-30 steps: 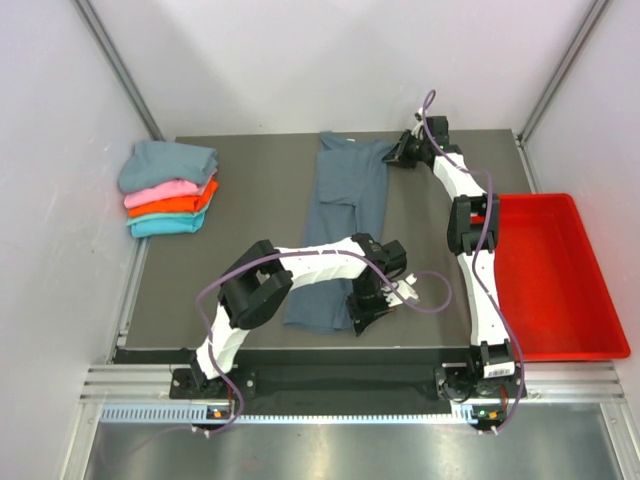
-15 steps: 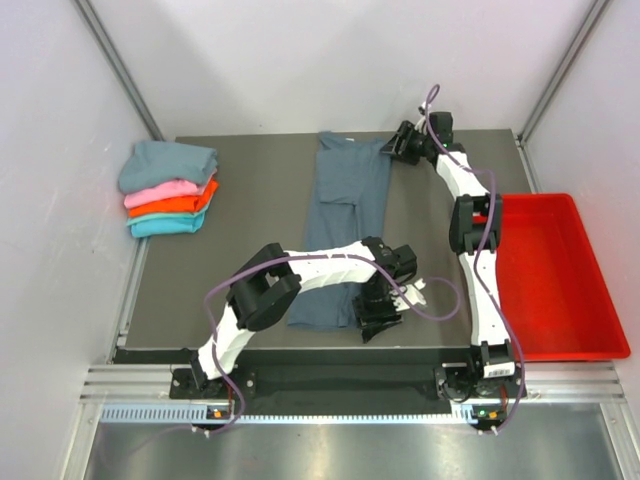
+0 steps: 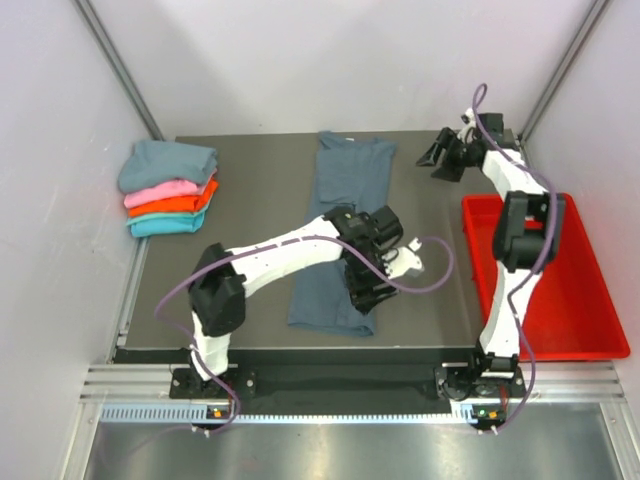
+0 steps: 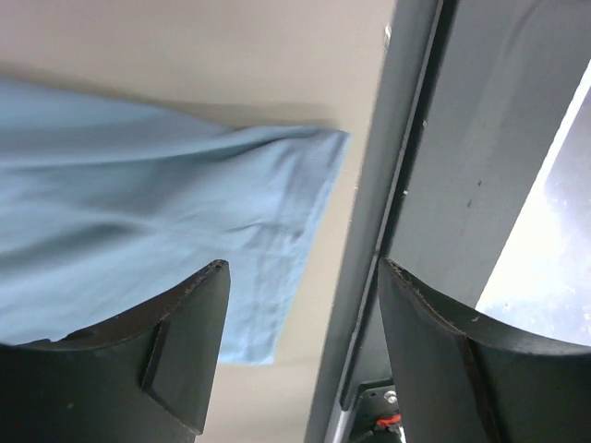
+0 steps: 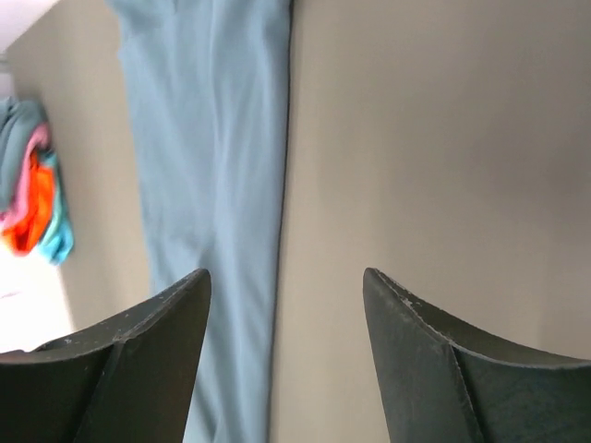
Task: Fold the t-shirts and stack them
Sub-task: Fold the tshirt
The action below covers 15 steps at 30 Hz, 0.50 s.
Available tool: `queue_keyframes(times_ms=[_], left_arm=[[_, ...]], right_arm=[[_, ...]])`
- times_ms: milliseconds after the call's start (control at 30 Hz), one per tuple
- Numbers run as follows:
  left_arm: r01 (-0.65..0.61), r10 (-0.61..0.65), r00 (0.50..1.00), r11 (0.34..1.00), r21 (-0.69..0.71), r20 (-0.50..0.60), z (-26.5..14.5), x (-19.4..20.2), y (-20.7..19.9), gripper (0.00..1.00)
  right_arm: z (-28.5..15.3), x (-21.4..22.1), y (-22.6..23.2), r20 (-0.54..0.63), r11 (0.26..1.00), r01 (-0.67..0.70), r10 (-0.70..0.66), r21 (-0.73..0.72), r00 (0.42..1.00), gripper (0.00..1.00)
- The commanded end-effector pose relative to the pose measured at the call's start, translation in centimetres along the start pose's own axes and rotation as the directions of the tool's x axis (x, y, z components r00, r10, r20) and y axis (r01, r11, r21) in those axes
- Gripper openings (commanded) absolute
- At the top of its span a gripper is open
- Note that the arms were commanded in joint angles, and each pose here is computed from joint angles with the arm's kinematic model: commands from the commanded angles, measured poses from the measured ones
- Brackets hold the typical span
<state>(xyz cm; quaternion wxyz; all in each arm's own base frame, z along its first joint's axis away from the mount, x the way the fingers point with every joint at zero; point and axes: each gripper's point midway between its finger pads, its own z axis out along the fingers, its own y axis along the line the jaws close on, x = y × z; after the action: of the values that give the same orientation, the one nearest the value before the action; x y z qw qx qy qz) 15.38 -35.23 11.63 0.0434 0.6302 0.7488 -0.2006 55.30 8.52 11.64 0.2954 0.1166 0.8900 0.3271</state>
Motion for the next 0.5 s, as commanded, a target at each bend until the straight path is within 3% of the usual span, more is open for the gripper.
queue_keyframes(times_ms=[0, 133, 233, 300, 333, 367, 467], left_arm=[[-0.029, 0.034, 0.991, 0.999, -0.038, 0.129, -4.4, -2.1, -0.1, 0.7], [0.124, -0.109, 0.971, 0.991, -0.057, 0.213, -6.1, -1.8, 2.4, 0.7], [0.357, -0.343, 0.903, 0.934, -0.008, 0.259, -6.5, 0.7, 5.8, 0.69], [0.534, -0.515, 0.802, 0.845, 0.023, 0.302, -7.6, 2.6, 8.6, 0.68], [0.629, -0.612, 0.725, 0.775, 0.058, 0.317, -7.6, 3.9, 9.9, 0.67], [0.651, -0.635, 0.705, 0.756, 0.069, 0.317, -7.4, 4.7, 10.5, 0.66], [0.759, -0.759, 0.574, 0.634, 0.147, 0.308, -6.6, 6.7, 11.2, 0.64]], right_arm=[[-4.2, 4.5, 1.3, -0.089, 0.998, -0.055, 0.054, -0.014, 0.995, 0.67], [-7.0, 11.7, 2.6, -0.223, 0.983, -0.179, 0.168, -0.031, 0.96, 0.65], [-8.0, 18.6, 3.4, -0.35, 0.966, -0.258, 0.239, -0.007, 0.906, 0.64], [-8.4, 22.7, 3.0, -0.412, 0.953, -0.302, 0.285, 0.024, 0.866, 0.63], [-8.9, 24.8, 3.6, -0.444, 0.952, -0.306, 0.284, 0.024, 0.85, 0.62], [-9.0, 25.7, 3.8, -0.458, 0.954, -0.298, 0.272, 0.017, 0.846, 0.61], [-9.6, 29.2, 4.9, -0.513, 0.954, -0.301, 0.257, -0.003, 0.819, 0.6]])
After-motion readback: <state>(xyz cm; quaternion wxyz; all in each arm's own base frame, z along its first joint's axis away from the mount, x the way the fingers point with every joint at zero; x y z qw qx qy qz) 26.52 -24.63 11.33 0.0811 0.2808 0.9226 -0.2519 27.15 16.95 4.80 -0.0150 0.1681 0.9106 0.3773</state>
